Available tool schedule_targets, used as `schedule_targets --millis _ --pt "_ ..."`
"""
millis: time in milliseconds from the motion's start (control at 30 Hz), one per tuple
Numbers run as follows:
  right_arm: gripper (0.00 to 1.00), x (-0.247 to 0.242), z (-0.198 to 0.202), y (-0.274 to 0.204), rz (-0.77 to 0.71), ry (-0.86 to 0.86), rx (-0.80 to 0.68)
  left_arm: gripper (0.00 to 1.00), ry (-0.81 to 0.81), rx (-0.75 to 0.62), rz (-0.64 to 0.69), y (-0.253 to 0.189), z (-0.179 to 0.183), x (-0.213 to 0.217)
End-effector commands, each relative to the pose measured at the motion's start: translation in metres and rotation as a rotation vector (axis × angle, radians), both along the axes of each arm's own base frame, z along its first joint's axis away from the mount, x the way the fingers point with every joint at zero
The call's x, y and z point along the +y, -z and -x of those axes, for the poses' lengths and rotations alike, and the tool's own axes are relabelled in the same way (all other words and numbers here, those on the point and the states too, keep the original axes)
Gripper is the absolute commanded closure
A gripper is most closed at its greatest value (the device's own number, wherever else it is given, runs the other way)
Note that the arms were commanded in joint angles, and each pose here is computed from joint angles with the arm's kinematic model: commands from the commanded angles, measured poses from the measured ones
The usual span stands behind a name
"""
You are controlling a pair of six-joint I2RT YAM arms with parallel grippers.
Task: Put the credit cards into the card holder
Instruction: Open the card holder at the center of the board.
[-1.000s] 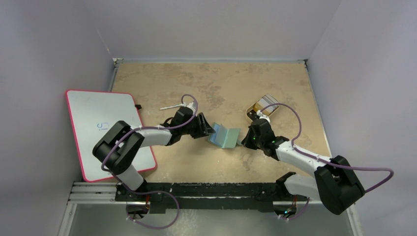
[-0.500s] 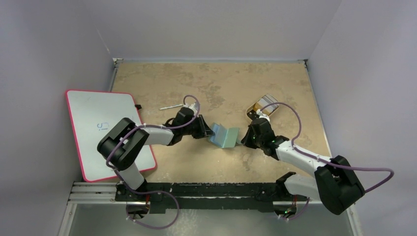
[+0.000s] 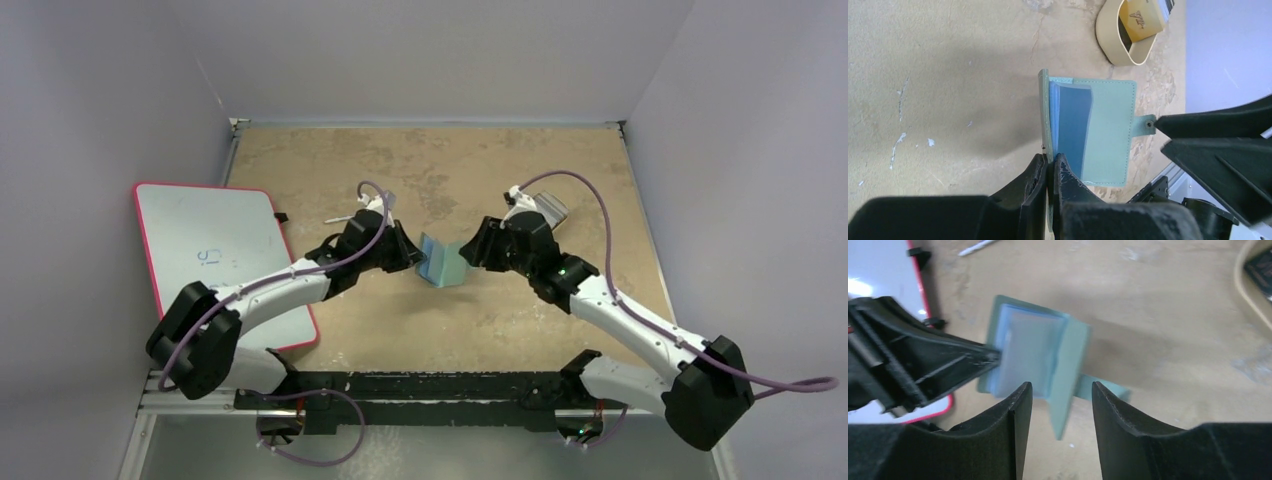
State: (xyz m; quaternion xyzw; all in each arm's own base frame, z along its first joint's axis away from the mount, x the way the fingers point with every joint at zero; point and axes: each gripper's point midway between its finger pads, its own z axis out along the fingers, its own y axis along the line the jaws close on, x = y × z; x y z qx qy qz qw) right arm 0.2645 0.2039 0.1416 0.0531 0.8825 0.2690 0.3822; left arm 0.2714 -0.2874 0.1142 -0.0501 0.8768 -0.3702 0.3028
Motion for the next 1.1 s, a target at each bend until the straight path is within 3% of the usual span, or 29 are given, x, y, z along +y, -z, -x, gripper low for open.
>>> schedule_targets --millis 0,133,600,767,1067 --pt "0.50 0.046 0.001 -0.039 -0.080 -0.103 -0.072 1.00 -0.040 -0.036 -0.073 -0.005 0.001 0.005" --pt "0.56 0.081 -0.001 -0.050 -0.145 -0.167 -0.106 1.00 -0.050 -0.038 -0.183 0.004 0.004 0.009" --pt "0.73 0.119 -0.019 -0.012 -0.162 -0.219 -0.041 1.00 -0.046 -0.042 -0.154 0.005 0.008 0.008" --pt "0.74 0.109 -0.021 0.019 -0.050 -0.186 0.036 1.00 -0.047 -0.046 -0.150 0.004 0.008 0.008" --pt "0.78 0.065 0.011 0.090 0.153 -0.161 0.195 1.00 -0.080 -0.017 -0.192 0.024 0.016 0.024"
